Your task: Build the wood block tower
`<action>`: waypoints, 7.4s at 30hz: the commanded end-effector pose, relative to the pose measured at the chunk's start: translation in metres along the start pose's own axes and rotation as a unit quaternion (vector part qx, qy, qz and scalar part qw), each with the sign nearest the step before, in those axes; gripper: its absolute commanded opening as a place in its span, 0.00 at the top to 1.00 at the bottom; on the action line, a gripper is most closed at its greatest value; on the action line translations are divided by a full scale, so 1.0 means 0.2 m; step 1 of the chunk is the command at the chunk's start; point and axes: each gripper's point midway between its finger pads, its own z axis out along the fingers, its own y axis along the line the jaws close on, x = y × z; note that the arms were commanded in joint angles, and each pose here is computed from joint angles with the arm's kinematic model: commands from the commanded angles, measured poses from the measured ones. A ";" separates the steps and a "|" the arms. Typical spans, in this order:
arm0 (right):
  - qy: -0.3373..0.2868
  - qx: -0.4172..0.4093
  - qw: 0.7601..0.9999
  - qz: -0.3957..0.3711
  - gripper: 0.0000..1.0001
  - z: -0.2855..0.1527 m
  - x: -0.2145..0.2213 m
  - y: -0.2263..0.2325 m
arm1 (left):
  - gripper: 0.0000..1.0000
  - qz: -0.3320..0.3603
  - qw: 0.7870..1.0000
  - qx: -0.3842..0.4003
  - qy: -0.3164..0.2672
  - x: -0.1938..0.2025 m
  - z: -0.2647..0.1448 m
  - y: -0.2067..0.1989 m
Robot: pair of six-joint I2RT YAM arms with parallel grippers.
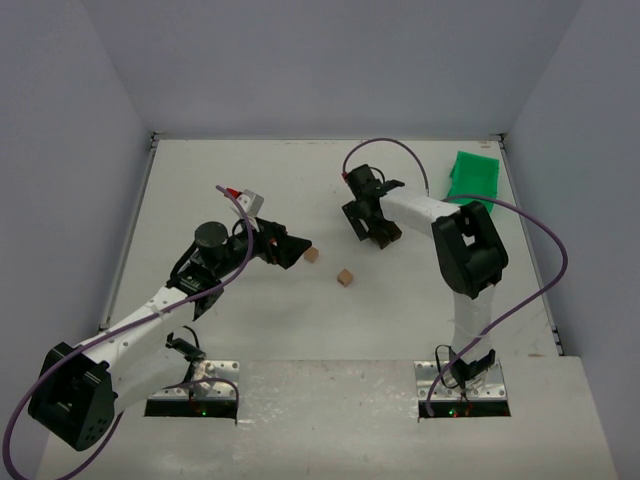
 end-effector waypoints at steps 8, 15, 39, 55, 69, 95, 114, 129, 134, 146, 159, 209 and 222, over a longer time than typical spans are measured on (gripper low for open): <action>-0.021 0.017 0.999 0.029 0.01 0.00 -0.07 -0.06 | 0.00 0.014 0.999 0.026 -0.019 -0.05 0.00 -0.04; -0.019 0.018 0.999 0.029 0.01 0.00 -0.06 -0.07 | 0.00 0.014 0.999 0.026 -0.017 -0.05 0.00 -0.04; -0.019 0.035 0.999 0.019 0.01 0.01 -0.08 -0.12 | 0.00 0.017 0.999 0.036 -0.018 -0.05 -0.01 -0.06; -0.076 -0.065 0.995 0.025 0.01 -0.26 0.02 0.02 | 0.00 0.014 0.999 0.037 -0.019 -0.05 -0.02 -0.07; -0.041 -0.024 0.989 0.139 0.29 -0.29 0.43 -0.01 | 0.00 0.012 0.999 0.025 -0.029 -0.07 -0.03 -0.06; -0.019 -0.054 0.984 0.169 0.76 -0.02 0.30 0.16 | 0.00 0.007 1.000 0.002 -0.027 -0.06 -0.02 -0.01; -0.015 -0.035 0.984 0.175 0.73 -0.08 0.30 0.11 | 0.00 0.007 1.000 0.003 -0.025 -0.06 -0.01 -0.01; -0.106 -0.114 0.985 0.074 0.01 -0.26 0.06 -0.01 | 0.00 0.010 1.000 0.001 -0.026 -0.06 -0.01 -0.01; -0.109 -0.166 0.980 0.035 0.01 -0.19 -0.05 0.02 | 0.00 0.011 0.999 -0.009 -0.030 -0.07 -0.02 0.01; -0.078 -0.148 0.985 0.040 0.01 -0.05 -0.06 -0.05 | 0.00 0.015 0.999 -0.018 -0.030 -0.07 -0.01 0.03; -0.060 -0.137 0.988 0.022 0.02 0.02 -0.01 -0.06 | 0.00 0.010 0.999 -0.029 -0.022 -0.05 0.02 0.06; -0.175 -0.135 0.970 0.100 0.01 -0.39 -0.21 -0.21 | 0.00 -0.026 0.992 -0.110 -0.056 -0.19 -0.08 0.12; -0.218 -0.131 0.938 0.237 0.01 -0.63 0.43 -0.14 | 0.00 -0.089 0.958 -0.266 -0.060 -0.18 -0.24 0.33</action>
